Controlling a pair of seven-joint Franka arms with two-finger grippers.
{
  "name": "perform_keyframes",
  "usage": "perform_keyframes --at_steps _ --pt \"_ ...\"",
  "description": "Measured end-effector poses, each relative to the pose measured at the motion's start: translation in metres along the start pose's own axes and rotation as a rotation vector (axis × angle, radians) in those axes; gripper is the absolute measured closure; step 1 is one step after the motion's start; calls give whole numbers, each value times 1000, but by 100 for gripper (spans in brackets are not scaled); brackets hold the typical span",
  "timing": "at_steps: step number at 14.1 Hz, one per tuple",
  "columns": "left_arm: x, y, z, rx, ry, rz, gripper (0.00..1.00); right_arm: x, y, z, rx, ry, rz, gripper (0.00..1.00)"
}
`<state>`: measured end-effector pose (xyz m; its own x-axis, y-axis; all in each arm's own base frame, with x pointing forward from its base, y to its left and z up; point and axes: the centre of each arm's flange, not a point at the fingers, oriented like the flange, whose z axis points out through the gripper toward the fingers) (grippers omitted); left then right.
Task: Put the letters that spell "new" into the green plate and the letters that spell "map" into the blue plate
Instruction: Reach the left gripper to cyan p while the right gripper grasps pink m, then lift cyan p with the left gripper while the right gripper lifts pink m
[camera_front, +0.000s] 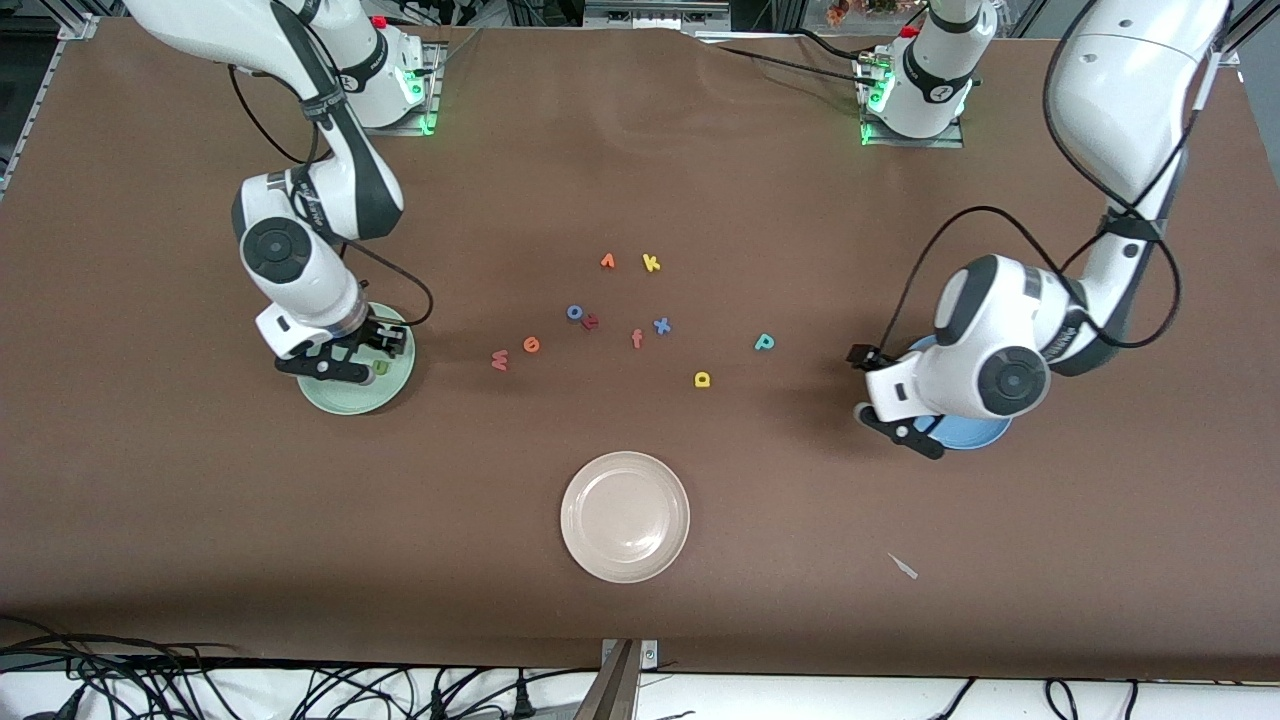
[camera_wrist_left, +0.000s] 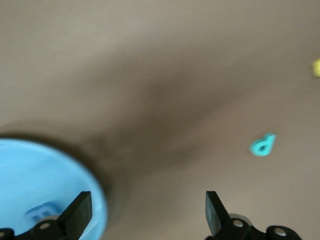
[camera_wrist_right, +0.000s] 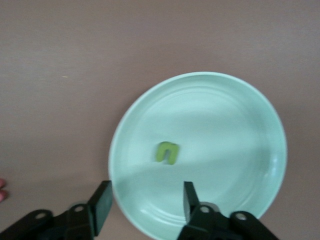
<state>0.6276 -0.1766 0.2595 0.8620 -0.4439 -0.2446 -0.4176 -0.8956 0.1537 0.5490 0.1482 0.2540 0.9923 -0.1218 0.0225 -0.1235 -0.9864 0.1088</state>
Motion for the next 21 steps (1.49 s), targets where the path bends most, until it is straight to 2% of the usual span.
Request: perform_keyframes --at_steps 1,6,8,12,17,21 --pt "5 19 1 8 14 8 0 -2 -11 -5 9 8 3 22" --pt "21 98 8 32 72 3 0 -1 -65 -31 65 50 88 21" --pt "19 106 19 34 103 14 0 -8 -95 -30 85 45 127 21" --pt "-13 125 60 47 229 47 0 -28 -144 3 98 18 147 20" --pt "-33 147 84 137 230 53 0 -30 -148 30 96 1 146 20" --pt "-36 165 96 144 214 68 1 -32 -150 44 99 1 139 24"
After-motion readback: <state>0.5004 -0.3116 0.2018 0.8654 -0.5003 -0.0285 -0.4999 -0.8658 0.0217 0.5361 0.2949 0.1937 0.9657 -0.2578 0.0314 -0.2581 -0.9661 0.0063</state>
